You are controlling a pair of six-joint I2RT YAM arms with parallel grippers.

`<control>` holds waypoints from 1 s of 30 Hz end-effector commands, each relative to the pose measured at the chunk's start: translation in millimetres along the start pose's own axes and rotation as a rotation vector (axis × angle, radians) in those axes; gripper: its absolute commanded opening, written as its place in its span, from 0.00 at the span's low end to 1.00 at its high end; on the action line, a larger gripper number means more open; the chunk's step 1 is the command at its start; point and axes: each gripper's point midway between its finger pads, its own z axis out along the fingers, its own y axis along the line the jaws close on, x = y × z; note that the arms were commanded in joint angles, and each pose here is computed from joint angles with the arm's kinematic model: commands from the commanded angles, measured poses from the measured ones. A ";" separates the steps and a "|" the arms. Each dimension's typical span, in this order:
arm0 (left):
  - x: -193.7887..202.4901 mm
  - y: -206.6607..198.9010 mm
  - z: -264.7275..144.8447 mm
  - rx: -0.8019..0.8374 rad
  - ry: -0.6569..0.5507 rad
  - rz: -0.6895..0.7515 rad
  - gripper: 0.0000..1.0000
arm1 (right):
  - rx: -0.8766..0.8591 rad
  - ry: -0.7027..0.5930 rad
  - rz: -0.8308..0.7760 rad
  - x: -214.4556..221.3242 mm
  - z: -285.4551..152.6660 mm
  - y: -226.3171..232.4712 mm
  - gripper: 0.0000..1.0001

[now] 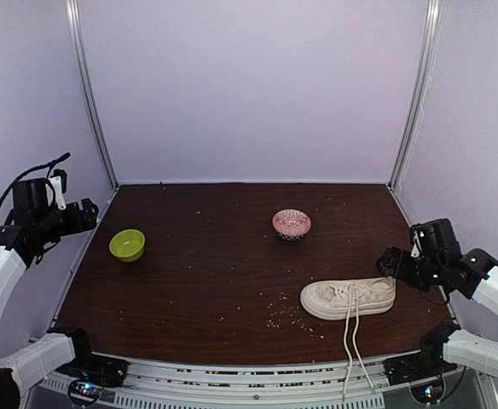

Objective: Tie the shoes

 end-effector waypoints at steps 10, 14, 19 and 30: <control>-6.7 -38.5 -14.7 0.226 -0.021 0.010 0.98 | 0.182 0.141 0.015 53.6 33.2 -27.6 0.75; -7.7 -41.9 -19.0 0.246 -0.031 0.009 0.98 | 0.173 0.134 0.013 56.5 34.4 -22.3 0.61; -10.1 -47.9 -24.1 0.283 -0.047 0.002 0.98 | 0.074 0.098 0.009 48.8 32.5 2.6 0.23; -3.5 -64.3 -22.8 0.385 -0.033 0.003 0.96 | -0.228 0.037 -0.111 18.0 -2.3 120.5 0.00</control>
